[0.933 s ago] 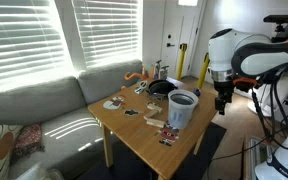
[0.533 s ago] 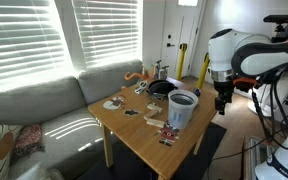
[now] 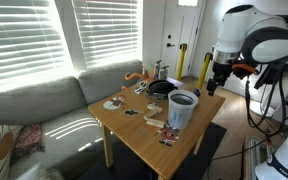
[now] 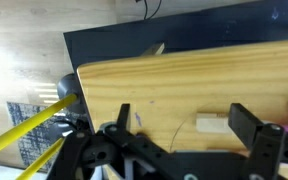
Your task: Put a wooden chip in the black pouch
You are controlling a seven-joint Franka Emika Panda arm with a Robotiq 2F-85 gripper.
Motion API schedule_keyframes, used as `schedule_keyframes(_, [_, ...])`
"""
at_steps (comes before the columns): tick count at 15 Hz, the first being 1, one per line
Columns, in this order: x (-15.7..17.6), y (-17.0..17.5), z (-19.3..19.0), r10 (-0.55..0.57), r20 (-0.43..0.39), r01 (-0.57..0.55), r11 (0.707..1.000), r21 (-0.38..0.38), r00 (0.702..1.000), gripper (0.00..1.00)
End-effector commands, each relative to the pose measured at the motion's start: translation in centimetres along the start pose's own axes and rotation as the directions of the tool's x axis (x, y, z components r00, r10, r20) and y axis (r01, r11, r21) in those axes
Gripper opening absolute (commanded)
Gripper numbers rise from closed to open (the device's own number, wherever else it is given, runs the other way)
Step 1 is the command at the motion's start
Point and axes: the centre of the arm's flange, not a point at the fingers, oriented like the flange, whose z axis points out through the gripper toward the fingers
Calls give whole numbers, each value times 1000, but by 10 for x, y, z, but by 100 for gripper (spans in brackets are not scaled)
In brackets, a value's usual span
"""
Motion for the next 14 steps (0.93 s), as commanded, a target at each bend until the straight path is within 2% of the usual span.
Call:
schedule_keyframes(1, [13, 24, -10, 158, -114, -153, 987, 55, 981, 100])
schedule_keyframes(5, [43, 49, -1, 348, -184, -325, 935, 145, 919, 100])
schedule_keyframes(8, [59, 52, 13, 488, -236, -453, 872, 186, 840, 100])
schedule_keyframes(9, [48, 57, 0, 409, -209, -377, 909, 178, 888, 100])
schedule_keyframes(14, [51, 57, 4, 414, -206, -382, 907, 178, 887, 100])
